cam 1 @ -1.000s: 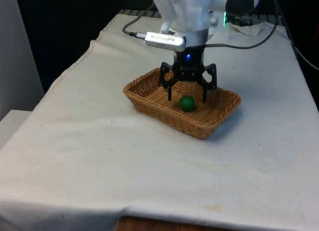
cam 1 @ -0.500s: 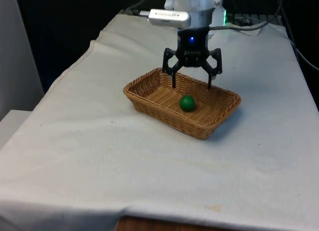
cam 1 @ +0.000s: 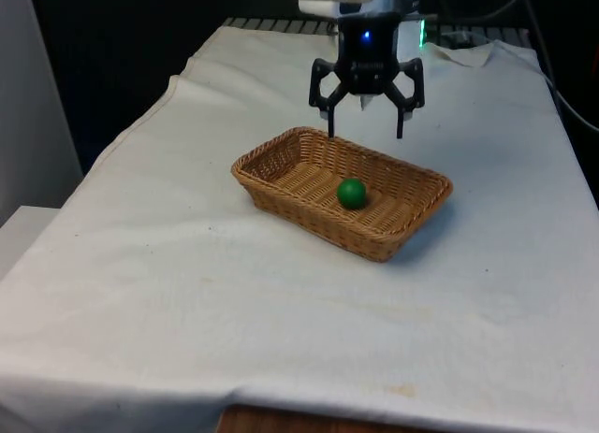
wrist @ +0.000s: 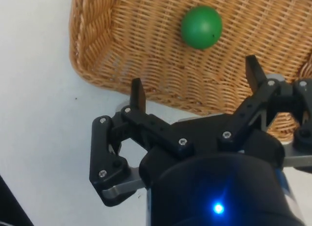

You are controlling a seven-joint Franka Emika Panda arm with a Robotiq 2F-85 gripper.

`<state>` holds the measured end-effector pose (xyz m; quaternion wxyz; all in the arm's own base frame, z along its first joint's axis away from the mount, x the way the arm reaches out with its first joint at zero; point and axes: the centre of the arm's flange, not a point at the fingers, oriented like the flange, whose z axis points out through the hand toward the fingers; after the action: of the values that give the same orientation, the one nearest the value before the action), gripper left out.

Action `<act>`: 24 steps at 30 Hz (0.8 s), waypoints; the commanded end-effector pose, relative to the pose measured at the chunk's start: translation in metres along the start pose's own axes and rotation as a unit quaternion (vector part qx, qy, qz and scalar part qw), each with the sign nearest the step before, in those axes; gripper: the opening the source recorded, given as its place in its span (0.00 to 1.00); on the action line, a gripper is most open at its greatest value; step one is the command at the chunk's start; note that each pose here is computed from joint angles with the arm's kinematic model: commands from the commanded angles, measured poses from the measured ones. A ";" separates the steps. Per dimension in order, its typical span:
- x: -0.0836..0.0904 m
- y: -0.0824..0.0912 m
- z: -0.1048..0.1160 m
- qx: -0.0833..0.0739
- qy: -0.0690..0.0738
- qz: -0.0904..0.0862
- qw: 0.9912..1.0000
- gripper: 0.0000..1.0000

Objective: Pick up the ball and place it into the basket.

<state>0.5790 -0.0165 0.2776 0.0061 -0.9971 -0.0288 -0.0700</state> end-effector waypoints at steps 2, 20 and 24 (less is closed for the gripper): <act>-0.002 0.001 -0.009 -0.004 0.004 0.001 1.000 1.00; -0.023 -0.002 -0.065 0.013 0.030 0.008 0.999 1.00; -0.027 -0.003 -0.072 0.016 0.032 0.009 0.999 1.00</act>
<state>0.5429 -0.0153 0.3455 0.0300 -0.9939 -0.0228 -0.1035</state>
